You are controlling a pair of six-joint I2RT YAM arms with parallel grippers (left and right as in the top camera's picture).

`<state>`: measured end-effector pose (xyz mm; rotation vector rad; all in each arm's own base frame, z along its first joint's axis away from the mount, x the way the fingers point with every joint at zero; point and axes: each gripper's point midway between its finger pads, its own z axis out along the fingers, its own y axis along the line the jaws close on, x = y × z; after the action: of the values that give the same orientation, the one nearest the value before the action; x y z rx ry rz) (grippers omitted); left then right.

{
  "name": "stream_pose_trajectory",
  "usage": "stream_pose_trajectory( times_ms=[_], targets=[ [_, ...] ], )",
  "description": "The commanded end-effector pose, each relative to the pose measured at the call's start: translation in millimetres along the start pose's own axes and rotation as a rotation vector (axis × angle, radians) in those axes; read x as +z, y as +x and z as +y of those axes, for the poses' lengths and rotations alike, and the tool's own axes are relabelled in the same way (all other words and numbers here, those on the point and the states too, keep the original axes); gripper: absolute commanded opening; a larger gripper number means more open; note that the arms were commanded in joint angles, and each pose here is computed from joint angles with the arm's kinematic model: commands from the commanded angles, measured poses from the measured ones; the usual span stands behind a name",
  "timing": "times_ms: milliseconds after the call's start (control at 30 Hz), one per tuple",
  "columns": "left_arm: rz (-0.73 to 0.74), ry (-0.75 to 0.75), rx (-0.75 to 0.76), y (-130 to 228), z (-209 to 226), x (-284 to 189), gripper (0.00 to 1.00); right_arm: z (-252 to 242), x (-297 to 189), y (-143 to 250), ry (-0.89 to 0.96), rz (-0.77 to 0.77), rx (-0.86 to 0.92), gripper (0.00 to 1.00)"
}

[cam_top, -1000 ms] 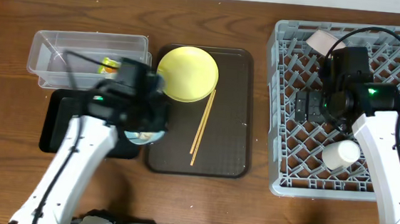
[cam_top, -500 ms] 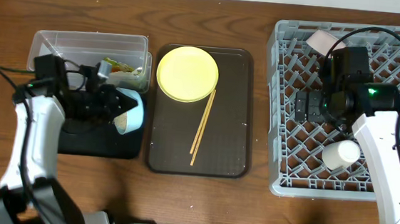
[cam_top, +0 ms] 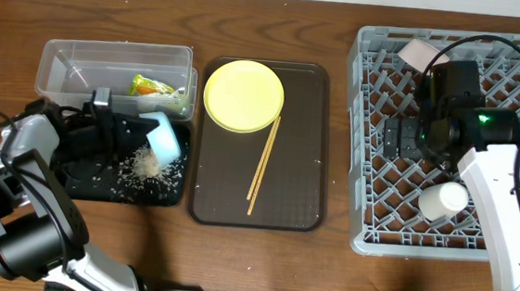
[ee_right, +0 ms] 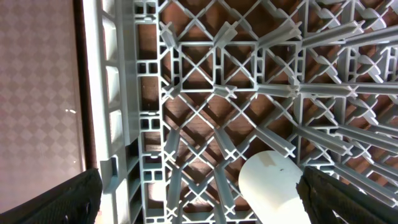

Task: Sort waste into correct bins and load items into the dishwasher rack
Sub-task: 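Tip the blue bowl over the black tray to dump rice scraps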

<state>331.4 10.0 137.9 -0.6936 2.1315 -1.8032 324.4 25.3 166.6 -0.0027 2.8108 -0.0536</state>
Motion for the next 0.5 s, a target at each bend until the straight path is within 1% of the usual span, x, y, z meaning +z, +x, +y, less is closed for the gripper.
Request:
stream_pose_trajectory(
  times_ms=[0,167,367,467],
  targets=[
    [-0.036,0.147,-0.012,-5,-23,-8,0.06,-3,-4,-1,-0.002,-0.014,0.022,0.99],
    [-0.055,0.153,-0.097,-7,-22,-16,0.06,-3,-4,-1,-0.002,-0.014,0.022,0.99],
    [-0.063,0.162,-0.256,-7,-22,-23,0.06,-4,-4,-1,-0.001,-0.014,0.025,0.99],
    [-0.065,0.164,-0.287,-8,-21,-24,0.06,-3,-4,-1,-0.002,-0.016,0.025,0.99]
  ],
)
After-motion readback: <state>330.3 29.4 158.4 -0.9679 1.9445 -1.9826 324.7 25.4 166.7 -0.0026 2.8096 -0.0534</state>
